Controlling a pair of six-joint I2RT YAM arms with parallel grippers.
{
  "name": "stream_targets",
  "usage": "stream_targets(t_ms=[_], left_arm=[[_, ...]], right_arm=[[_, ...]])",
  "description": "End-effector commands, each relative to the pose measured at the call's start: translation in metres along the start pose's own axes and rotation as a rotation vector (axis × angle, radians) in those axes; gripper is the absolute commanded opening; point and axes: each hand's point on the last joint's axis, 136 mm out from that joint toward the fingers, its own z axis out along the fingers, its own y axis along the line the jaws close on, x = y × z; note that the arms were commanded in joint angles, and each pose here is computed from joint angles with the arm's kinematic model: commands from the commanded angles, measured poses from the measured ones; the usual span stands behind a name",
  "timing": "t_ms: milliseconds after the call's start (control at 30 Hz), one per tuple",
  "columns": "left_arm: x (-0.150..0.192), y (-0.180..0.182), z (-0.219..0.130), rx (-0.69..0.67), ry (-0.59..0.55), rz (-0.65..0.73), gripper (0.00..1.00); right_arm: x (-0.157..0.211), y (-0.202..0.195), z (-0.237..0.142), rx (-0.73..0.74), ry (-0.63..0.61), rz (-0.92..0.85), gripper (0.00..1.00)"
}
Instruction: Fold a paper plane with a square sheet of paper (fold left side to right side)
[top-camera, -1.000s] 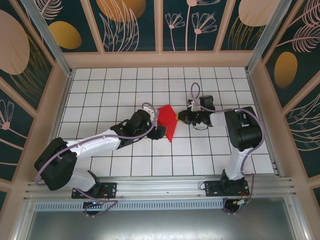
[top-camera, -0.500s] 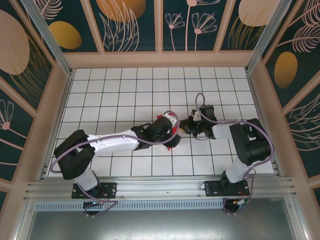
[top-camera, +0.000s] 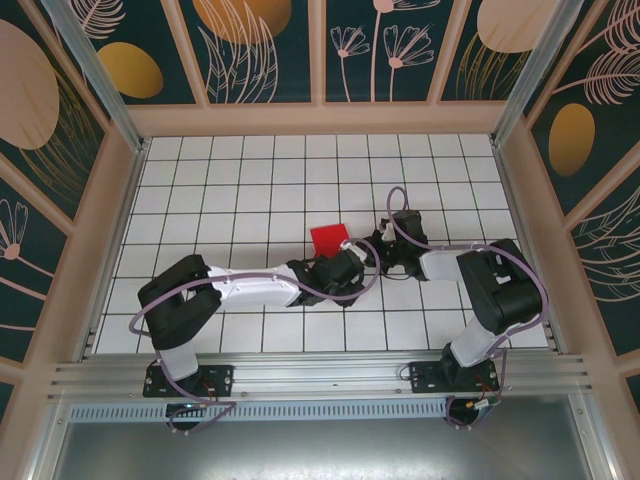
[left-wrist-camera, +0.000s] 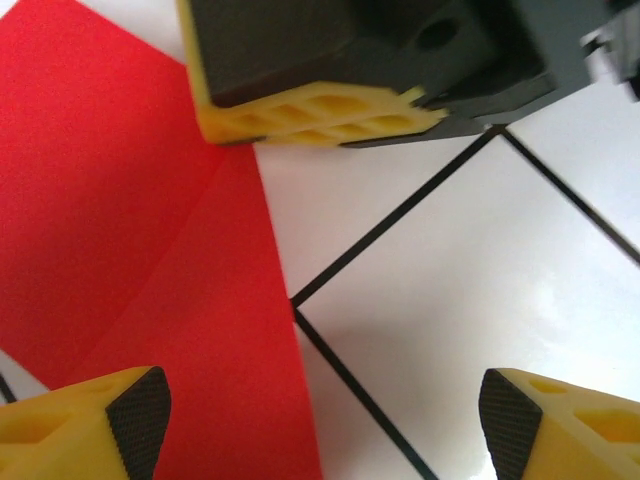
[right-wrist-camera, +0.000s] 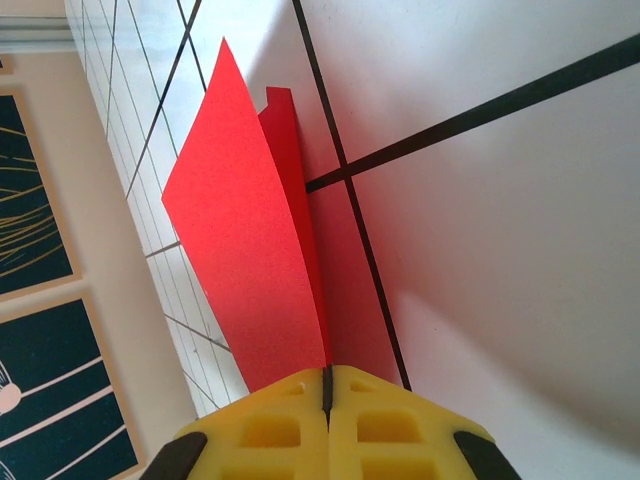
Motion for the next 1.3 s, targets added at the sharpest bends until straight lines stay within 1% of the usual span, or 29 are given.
stream_targets(t_ms=[0, 133, 300, 467, 667, 867, 900, 1033, 1167, 1267], left_arm=[[0.002, 0.008, 0.006, -0.079, 0.013, 0.046, 0.82], [0.003, 0.010, 0.013, -0.141, 0.019, 0.074, 0.80], [0.002, 0.015, 0.017, -0.189, 0.012, 0.076, 0.71], [0.004, 0.019, 0.020, -0.215, 0.019, 0.077, 0.57], [0.008, 0.018, 0.023, -0.210, 0.026, 0.073, 0.38], [0.014, 0.018, 0.026, -0.212, 0.035, 0.067, 0.25], [0.013, 0.019, 0.026, -0.214, 0.033, 0.064, 0.23], [0.015, 0.020, 0.025, -0.215, 0.025, 0.052, 0.15], [0.015, 0.020, 0.022, -0.205, 0.008, 0.028, 0.11], [0.012, 0.019, 0.020, -0.190, -0.008, 0.009, 0.10]], right_arm=[[-0.006, 0.022, -0.001, -0.045, -0.025, -0.026, 0.03], [-0.004, 0.024, 0.001, -0.048, -0.022, -0.027, 0.03], [-0.003, 0.022, 0.002, -0.035, -0.024, -0.025, 0.03], [-0.001, 0.020, 0.004, -0.017, -0.022, -0.034, 0.03], [-0.001, 0.017, 0.005, 0.002, -0.026, -0.037, 0.04], [-0.002, 0.016, 0.004, 0.013, -0.032, -0.044, 0.07], [-0.002, 0.016, 0.004, 0.013, -0.030, -0.050, 0.09], [-0.007, 0.024, -0.003, 0.007, -0.058, -0.102, 0.22], [-0.018, 0.037, -0.020, -0.014, -0.117, -0.179, 0.39], [-0.028, 0.038, -0.035, -0.015, -0.164, -0.208, 0.53]])
